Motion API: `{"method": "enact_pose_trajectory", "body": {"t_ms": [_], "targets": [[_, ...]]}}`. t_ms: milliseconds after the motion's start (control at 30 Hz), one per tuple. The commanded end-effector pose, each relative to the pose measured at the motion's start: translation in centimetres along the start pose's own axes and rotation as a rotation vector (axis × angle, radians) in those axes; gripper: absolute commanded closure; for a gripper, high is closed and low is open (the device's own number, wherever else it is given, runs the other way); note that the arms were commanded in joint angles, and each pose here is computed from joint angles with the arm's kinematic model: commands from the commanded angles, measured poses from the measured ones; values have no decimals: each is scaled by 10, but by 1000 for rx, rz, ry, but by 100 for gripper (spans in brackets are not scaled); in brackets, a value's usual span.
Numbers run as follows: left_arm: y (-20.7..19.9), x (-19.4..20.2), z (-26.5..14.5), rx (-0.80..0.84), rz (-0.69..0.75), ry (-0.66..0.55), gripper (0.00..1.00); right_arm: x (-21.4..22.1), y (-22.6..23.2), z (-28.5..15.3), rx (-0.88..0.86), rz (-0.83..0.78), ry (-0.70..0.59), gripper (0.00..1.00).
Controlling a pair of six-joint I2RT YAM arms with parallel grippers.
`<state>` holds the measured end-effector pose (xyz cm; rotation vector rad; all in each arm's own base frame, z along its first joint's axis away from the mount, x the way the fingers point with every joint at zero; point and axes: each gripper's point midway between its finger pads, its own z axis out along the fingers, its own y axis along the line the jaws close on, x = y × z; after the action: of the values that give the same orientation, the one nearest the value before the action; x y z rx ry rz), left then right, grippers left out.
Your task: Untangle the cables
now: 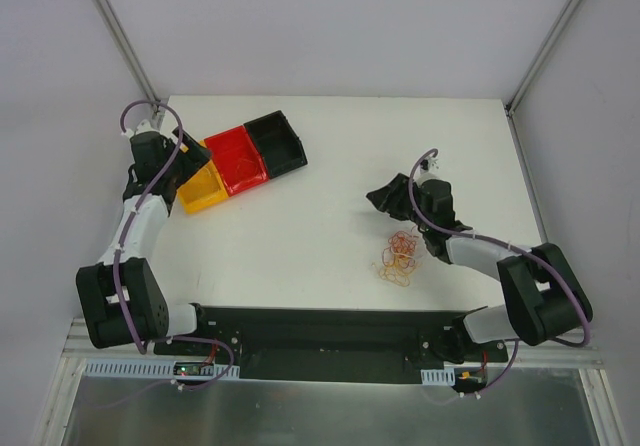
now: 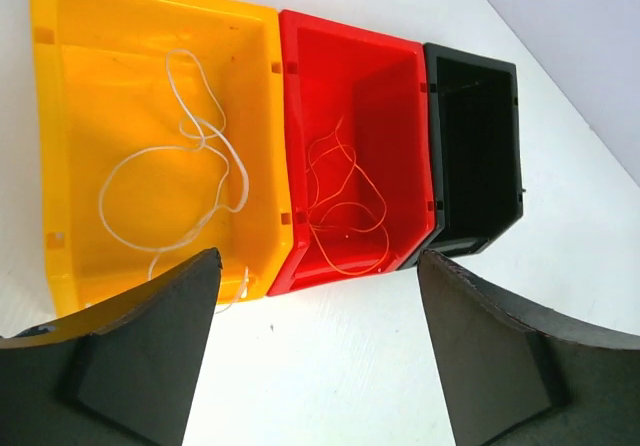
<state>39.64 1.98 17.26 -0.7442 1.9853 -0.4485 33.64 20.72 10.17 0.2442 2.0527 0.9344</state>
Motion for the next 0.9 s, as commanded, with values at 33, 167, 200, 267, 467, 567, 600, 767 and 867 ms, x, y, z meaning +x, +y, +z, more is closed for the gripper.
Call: {"method": "enact_pose_trajectory", "body": {"t_ms": [33,167,200,267,467,567,600,767,867], "targets": [[3,-12,14,-12,19,27,24,-13,-1,-6,45,-64,-72,44],[8,1,23,-14,5,121,34,-9,3,0,36,-87,-64,44],[4,-1,19,-4,-1,113,34,-8,4,-1,35,-93,-61,44],[-8,-1,11,33,23,98,35,-12,3,-7,63,-104,-89,44],[-46,21,0,156,122,154,33,-22,-49,-34,356,19,-206,43],[-79,40,-3,304,160,257,33,-14,-85,-65,589,131,-234,43],[-92,49,-5,356,171,297,33,-10,-92,-74,621,146,-248,44],[-162,134,-31,611,219,590,33,3,-110,-113,721,201,-269,45],[-188,186,-55,725,268,751,32,14,-110,-118,719,203,-220,45]]}}
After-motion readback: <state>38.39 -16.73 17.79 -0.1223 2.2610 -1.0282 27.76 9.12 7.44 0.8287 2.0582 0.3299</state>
